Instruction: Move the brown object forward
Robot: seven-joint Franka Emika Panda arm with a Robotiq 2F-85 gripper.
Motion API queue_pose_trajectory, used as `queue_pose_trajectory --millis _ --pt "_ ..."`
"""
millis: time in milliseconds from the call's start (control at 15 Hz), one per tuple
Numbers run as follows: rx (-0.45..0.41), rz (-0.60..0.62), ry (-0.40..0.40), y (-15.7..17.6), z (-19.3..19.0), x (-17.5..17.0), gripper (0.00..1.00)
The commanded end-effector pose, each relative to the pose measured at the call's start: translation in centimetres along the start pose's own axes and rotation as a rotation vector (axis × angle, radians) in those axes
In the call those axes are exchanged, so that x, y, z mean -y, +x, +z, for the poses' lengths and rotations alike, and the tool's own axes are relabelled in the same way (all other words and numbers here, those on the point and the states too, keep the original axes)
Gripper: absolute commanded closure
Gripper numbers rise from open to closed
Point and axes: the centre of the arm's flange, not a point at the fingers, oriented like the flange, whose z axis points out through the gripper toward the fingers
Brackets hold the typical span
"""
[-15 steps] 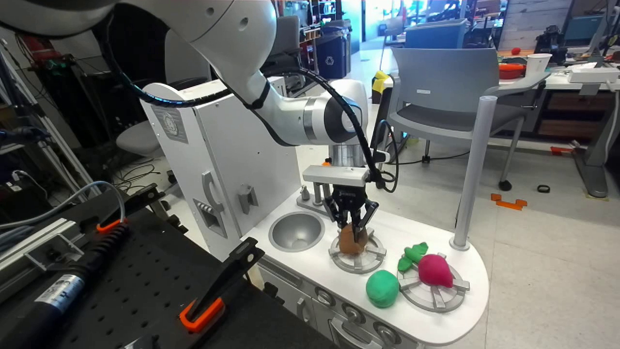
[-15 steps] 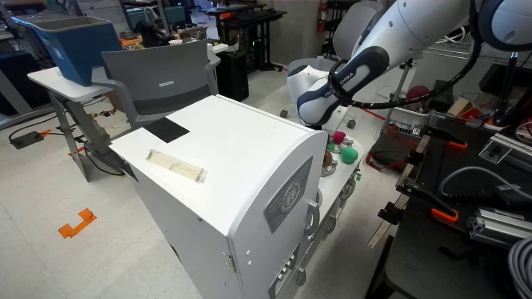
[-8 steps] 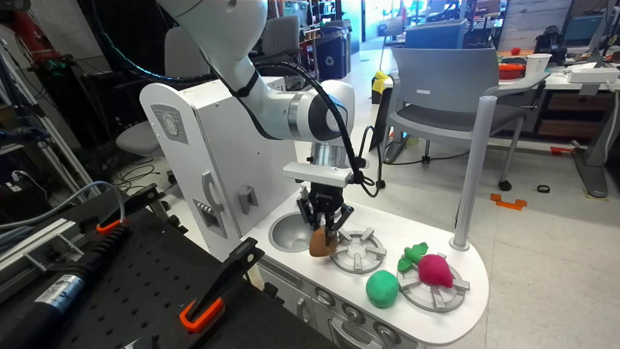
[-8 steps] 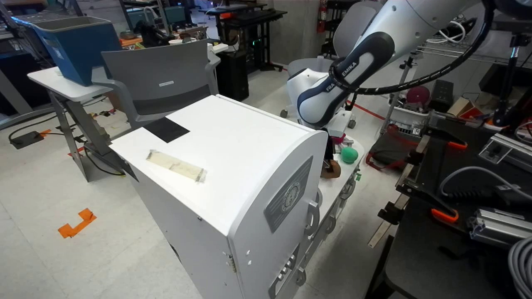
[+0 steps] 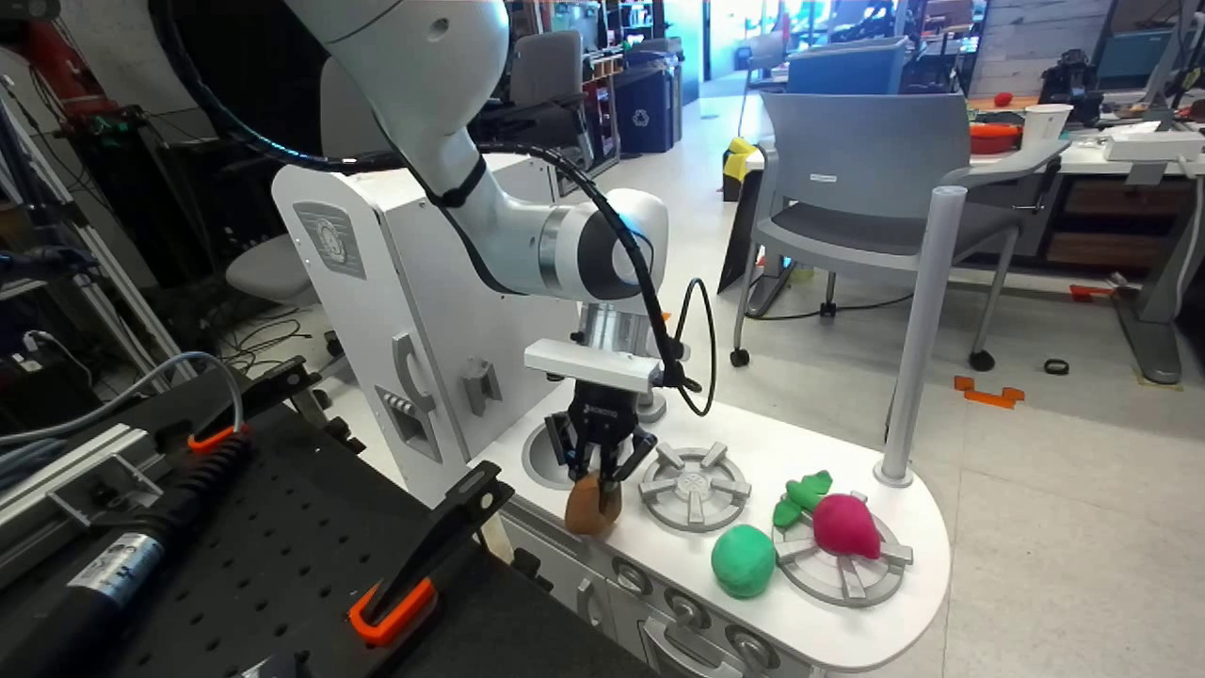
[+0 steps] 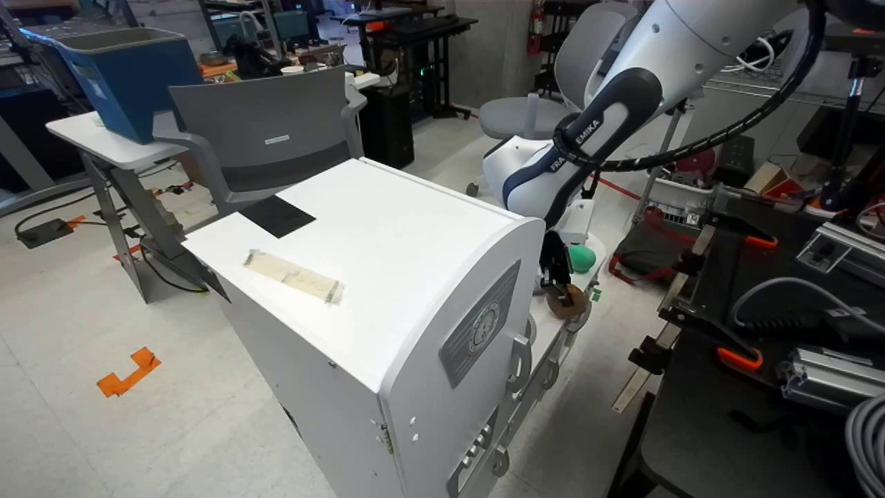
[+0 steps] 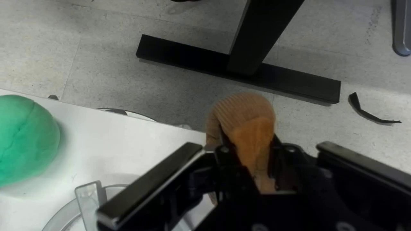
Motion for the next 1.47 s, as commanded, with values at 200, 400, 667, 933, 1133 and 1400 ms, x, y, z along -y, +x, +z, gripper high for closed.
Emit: queue_pose_trajectory --millis 200,400,667,933,1133,1400 --pt "-0.074 -0.078 -0.097 1.9 1.3 -0.5 0.94" --pt "-0.086 -0.102 -0.12 2.0 0.7 -0.5 0.49" --pt "-0.051 -0.078 -0.147 1.5 -0.3 -1.3 0.21" --pt "-0.004 -0.059 -0.085 -0.2 -2.3 -1.5 0.0" --pt "0.002 -0.037 -0.055 -1.1 -5.2 -1.7 0.0" --pt "-0.056 -0.01 0.05 -5.2 -10.9 -2.5 0.0"
